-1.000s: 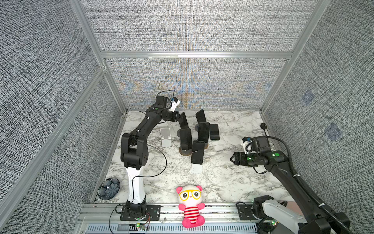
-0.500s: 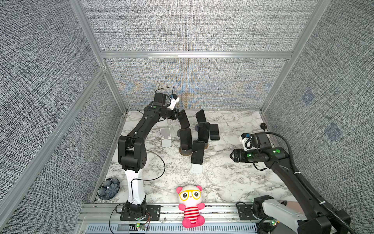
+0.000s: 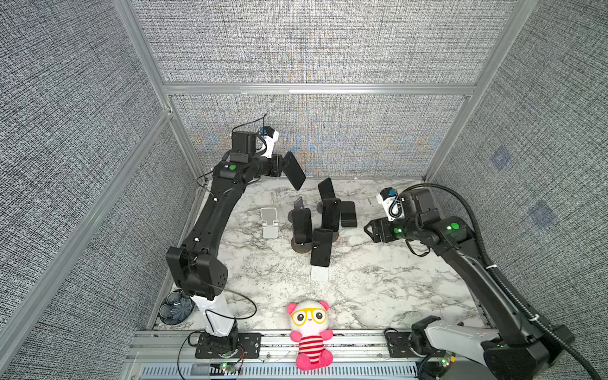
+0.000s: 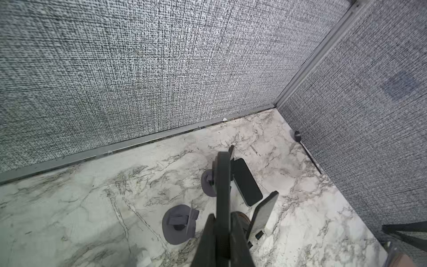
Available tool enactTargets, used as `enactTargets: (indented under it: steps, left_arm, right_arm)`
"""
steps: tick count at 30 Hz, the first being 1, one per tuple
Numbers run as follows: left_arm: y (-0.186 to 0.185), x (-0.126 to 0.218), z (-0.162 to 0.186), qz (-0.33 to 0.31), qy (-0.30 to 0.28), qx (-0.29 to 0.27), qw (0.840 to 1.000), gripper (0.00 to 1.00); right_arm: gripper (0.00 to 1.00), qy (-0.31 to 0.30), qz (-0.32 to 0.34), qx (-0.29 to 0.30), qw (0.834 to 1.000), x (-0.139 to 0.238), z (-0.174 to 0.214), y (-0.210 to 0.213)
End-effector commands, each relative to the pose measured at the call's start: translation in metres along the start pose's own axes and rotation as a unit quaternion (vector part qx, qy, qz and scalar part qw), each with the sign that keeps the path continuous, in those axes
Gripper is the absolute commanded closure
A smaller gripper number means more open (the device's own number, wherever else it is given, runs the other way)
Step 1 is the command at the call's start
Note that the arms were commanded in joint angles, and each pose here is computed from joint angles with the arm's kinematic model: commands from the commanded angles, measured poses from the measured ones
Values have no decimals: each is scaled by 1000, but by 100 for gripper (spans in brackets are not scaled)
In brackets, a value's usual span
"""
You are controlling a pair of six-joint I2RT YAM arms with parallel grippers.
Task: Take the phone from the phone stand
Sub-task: 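Carry the phone with the left gripper toward the right gripper while the right gripper approaches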
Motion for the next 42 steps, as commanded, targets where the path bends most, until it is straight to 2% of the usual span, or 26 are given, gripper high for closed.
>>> enactTargets:
  steps: [1,4,8,12,18,25,34,42]
  left_arm:
    - [-13,20,4,15,-6,60,998,100]
    - [-24,30,16,64,-2,96,993,100]
    - [-31,35,38,95,27,142,985,100]
    - [-36,31,60,149,65,178,971,99]
    - [-46,25,83,216,112,194,950,99]
    - [-52,20,99,260,145,211,931,99]
    - [-51,20,102,261,148,216,929,99]
    - [-48,16,106,259,150,224,928,99]
  right_arm:
    - [18,-13,6,53,998,7,-14,12]
    - [18,-23,-17,101,995,12,-28,33]
    - [17,-8,-45,165,985,10,-41,60]
    - [14,8,-72,228,971,-3,-51,89]
    - [6,18,-133,300,945,-28,-60,125]
    - [2,61,-162,297,939,-59,-66,139]
    - [3,68,-141,278,948,-84,-68,140]
    - [16,41,-136,259,955,-94,-71,143]
Point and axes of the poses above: each gripper's point midway between its finger pads, its own x axis back along the fingers, its own y axis along the line the jaws close on, z = x × y, the point moved 8 cm from there along x, back along the fingers, and after that the axes turned 3 degrees about -x, right-handed, at the moved point
